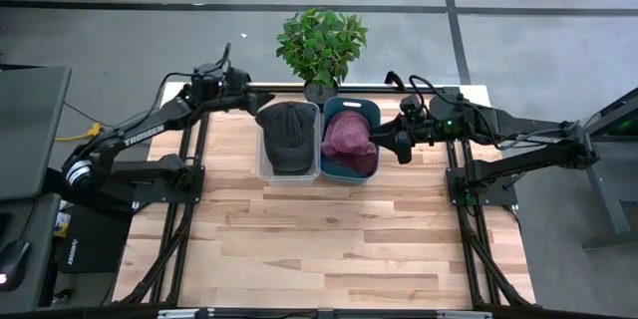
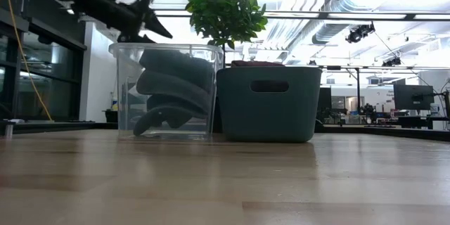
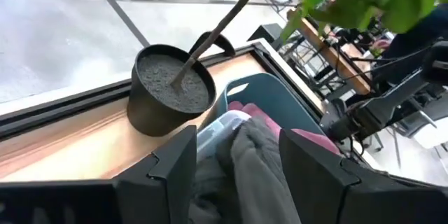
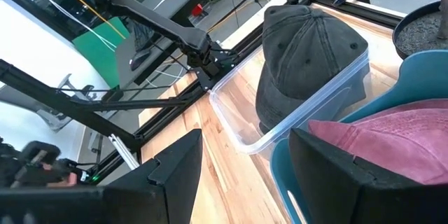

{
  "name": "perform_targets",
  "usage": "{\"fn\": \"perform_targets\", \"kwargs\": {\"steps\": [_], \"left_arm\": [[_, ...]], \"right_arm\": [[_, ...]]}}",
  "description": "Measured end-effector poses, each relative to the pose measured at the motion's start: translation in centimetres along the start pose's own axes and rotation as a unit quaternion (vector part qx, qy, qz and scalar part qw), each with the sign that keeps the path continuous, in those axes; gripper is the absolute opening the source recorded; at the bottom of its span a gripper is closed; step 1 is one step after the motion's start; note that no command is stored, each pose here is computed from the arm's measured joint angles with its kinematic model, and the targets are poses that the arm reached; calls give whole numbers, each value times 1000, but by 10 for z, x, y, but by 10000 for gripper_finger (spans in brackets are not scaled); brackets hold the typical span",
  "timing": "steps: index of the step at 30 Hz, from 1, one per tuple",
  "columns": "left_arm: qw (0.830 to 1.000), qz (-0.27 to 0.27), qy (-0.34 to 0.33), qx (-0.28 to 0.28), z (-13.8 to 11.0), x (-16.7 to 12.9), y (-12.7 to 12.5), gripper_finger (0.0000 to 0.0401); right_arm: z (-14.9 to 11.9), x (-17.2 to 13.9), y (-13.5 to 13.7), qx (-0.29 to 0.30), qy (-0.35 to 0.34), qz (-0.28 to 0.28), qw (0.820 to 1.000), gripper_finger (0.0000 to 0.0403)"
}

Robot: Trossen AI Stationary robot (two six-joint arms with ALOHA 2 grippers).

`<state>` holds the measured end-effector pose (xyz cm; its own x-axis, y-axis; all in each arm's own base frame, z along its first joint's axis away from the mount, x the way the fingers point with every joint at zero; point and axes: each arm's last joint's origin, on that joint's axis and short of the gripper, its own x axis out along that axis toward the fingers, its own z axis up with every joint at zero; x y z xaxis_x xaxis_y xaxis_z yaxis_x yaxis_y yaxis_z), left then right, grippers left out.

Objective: Pick & Place hat
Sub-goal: Put the black cap into the blue bin

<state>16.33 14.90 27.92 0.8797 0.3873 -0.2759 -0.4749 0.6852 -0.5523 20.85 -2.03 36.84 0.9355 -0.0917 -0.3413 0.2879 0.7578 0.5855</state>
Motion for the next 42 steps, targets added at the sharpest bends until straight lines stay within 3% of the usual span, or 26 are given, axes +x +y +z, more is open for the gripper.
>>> {"fn": "perform_targets", "kwargs": {"steps": [6, 9, 17, 33, 42], "left_arm": [[999, 22, 31, -12, -8, -29, -8, 184], [997, 39, 60, -39, -16, -42, -9, 163], [986, 69, 96, -116, -27, -57, -9, 13], [973, 98, 93, -187, -29, -54, -6, 0], [967, 118, 118, -192, -37, -30, -10, 0]], "right_arm": [[-2, 0, -1, 0, 8, -7, 1000, 209], [-2, 0, -2, -1, 10, -8, 1000, 209], [-1, 0, -3, -12, -3, -25, 1000, 209], [-1, 0, -3, -13, -10, -33, 999, 209], [-1, 0, -3, -13, -12, -36, 999, 209]]}}
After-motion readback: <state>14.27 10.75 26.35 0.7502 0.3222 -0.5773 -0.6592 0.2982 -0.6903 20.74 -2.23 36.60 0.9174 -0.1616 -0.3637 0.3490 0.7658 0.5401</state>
